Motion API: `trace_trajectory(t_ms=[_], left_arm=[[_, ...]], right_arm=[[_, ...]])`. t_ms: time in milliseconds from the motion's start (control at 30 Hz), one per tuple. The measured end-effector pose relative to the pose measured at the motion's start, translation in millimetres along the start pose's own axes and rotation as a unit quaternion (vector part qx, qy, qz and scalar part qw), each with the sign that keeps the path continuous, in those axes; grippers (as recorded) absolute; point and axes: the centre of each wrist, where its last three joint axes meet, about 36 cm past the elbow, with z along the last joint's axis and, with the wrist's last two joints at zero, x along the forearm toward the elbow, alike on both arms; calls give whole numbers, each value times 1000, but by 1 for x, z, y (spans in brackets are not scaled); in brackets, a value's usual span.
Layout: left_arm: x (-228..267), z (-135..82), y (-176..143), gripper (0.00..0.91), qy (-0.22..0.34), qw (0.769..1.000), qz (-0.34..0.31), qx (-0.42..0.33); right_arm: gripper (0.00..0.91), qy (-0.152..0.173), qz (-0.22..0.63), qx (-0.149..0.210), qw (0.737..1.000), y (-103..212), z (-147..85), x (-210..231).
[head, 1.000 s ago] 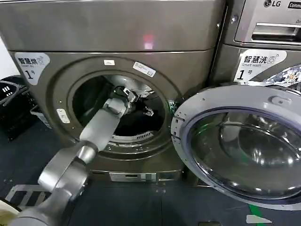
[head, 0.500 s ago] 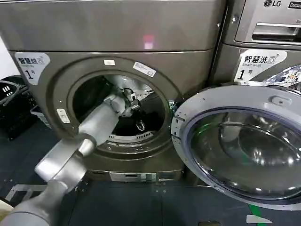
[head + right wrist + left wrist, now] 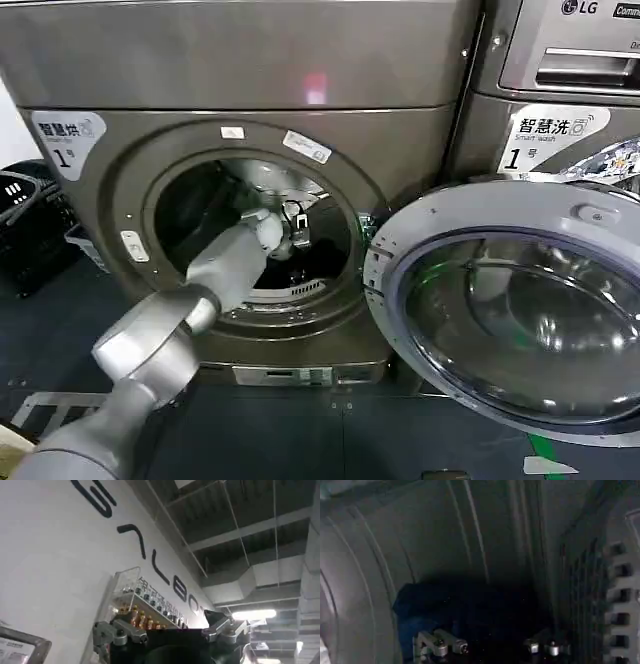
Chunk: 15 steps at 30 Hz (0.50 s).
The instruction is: Grasp the clothes from the dryer.
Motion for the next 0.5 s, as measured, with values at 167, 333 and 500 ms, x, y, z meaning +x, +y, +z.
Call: trace_trajectory(t_ms=[167,333,500], left_arm=[[-3,-1,-1,330,7,1000,2,1],[-6,-3,-2,46,12,1000,6,-2],[-7,-2,-3,0,14,1000,10,-2]], right_arm=[[907,1,-4,0,1000,4,1,-1],[907,1,-5,0,1000,4,2,-1],[907,4,-5,0,1000,4,4,0]])
